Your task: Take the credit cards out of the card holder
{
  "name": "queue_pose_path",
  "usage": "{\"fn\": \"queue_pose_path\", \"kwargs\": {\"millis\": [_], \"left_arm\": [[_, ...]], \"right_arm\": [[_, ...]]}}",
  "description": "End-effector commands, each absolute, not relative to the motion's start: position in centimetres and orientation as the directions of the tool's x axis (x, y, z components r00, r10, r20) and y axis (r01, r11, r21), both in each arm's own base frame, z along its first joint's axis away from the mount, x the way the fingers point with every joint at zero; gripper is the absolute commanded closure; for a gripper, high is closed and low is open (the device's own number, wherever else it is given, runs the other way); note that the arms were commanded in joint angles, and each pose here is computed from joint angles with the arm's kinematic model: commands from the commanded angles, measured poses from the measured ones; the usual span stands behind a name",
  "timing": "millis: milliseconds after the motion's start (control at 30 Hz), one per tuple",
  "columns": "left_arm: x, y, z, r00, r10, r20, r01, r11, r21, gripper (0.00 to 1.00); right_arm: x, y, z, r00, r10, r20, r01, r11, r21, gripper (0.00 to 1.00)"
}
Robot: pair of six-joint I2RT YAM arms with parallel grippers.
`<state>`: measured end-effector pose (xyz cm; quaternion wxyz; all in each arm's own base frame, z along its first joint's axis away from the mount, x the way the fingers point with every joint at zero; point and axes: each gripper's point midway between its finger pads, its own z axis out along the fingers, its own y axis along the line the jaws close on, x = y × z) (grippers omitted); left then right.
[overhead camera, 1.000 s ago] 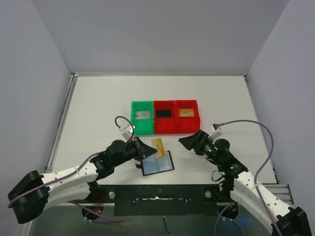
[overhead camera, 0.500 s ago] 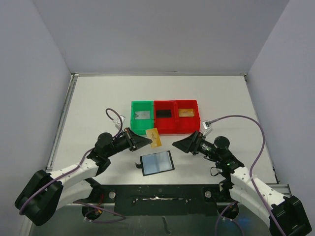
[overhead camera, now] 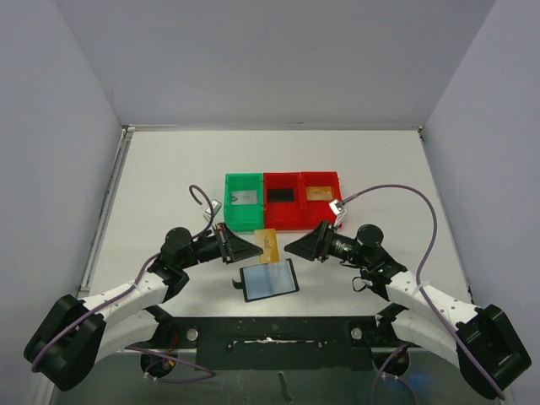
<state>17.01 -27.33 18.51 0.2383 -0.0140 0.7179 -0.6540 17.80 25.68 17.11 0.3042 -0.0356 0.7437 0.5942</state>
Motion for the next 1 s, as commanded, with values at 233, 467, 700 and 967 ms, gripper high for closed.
{"fn": "queue_pose_path", "kwargs": {"millis": [233, 467, 700, 967], "left_arm": [[15.8, -28.7, 22.2, -0.868, -0.259, -0.424, 0.424, 0.061, -0.904, 1.00], [15.5, -29.2, 22.3, -0.873, -0.240, -0.424, 0.426, 0.048, -0.904, 1.00], [15.4, -29.3, 22.5, -0.873, -0.239, -0.425, 0.428, 0.042, -0.903, 1.00], [15.8, -29.0, 22.6, -0.861, -0.275, -0.428, 0.426, 0.070, -0.902, 0.82]], "right_arm": [[16.9, 28.5, 22.2, -0.777, 0.247, -0.579, -0.569, 0.117, 0.814, 0.44], [16.4, 28.9, 22.5, -0.782, 0.225, -0.581, -0.581, 0.077, 0.811, 0.57], [16.0, 28.9, 22.7, -0.785, 0.227, -0.576, -0.584, 0.039, 0.811, 0.78], [15.9, 28.6, 23.1, -0.773, 0.239, -0.588, -0.597, 0.040, 0.801, 1.00]]}}
